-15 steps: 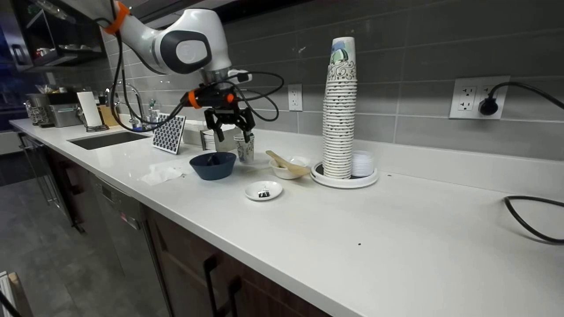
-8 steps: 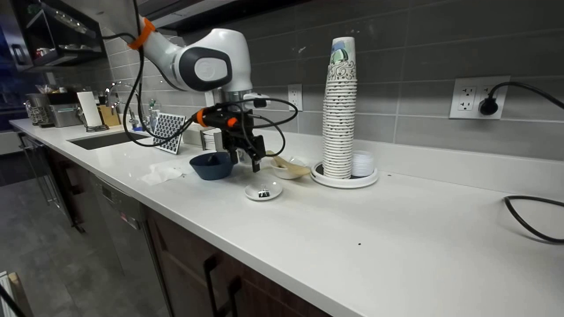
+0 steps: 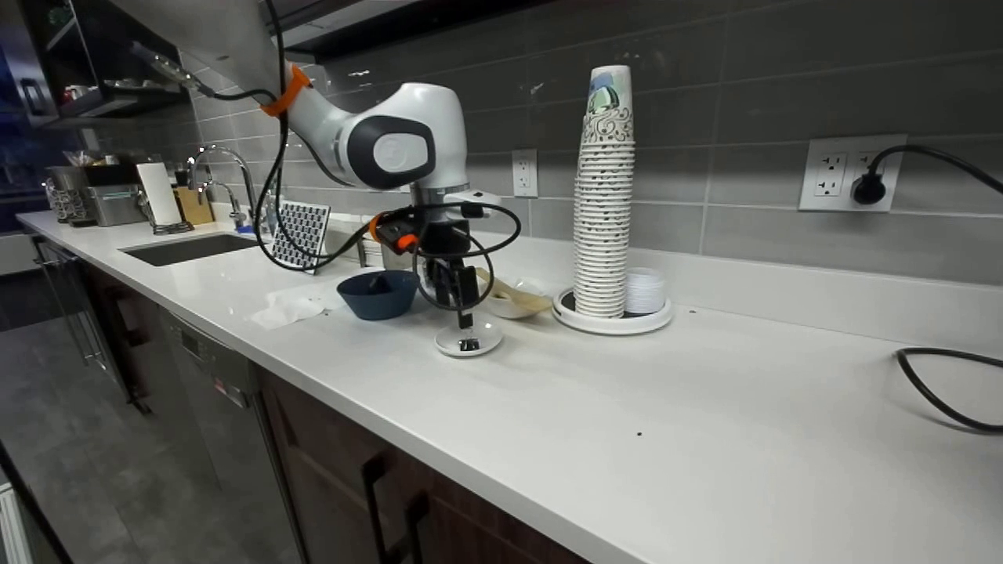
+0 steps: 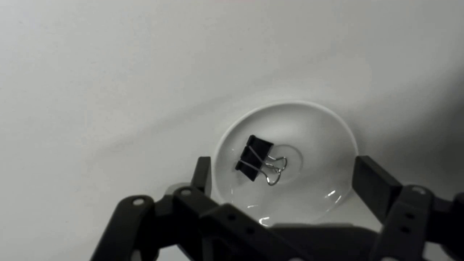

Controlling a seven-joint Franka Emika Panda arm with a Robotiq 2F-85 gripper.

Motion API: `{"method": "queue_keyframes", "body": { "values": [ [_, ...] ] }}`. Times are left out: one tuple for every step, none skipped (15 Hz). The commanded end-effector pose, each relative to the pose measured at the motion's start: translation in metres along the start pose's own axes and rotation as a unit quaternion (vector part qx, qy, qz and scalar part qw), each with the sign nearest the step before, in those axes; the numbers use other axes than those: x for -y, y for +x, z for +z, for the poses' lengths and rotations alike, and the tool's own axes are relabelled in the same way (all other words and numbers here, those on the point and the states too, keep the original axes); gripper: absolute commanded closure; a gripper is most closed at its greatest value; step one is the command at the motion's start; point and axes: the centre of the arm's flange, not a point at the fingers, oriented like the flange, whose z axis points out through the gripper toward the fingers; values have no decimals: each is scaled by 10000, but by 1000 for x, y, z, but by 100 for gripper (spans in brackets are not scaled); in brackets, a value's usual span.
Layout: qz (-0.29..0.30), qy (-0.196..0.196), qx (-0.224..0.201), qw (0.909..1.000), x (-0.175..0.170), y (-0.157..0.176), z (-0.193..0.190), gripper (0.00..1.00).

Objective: Pick up the black objects from the white plate and put them in the blue bowl

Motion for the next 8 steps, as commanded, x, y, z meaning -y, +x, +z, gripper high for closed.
{"method": "queue_keyframes", "body": {
  "values": [
    [511, -155, -110, 9985, 4, 18, 12, 0],
    [600, -196, -64, 9980, 4, 19, 15, 6],
    [661, -218, -26, 9976, 4, 20, 18, 24],
    [701, -224, 0, 9973, 4, 20, 20, 32],
    [726, -238, 2, 9971, 6, 21, 23, 41],
    [743, -254, -5, 9969, 8, 21, 25, 48],
    [756, -257, -23, 9968, 10, 23, 27, 56],
    [770, -262, -43, 9967, 12, 23, 28, 62]
  ]
}}
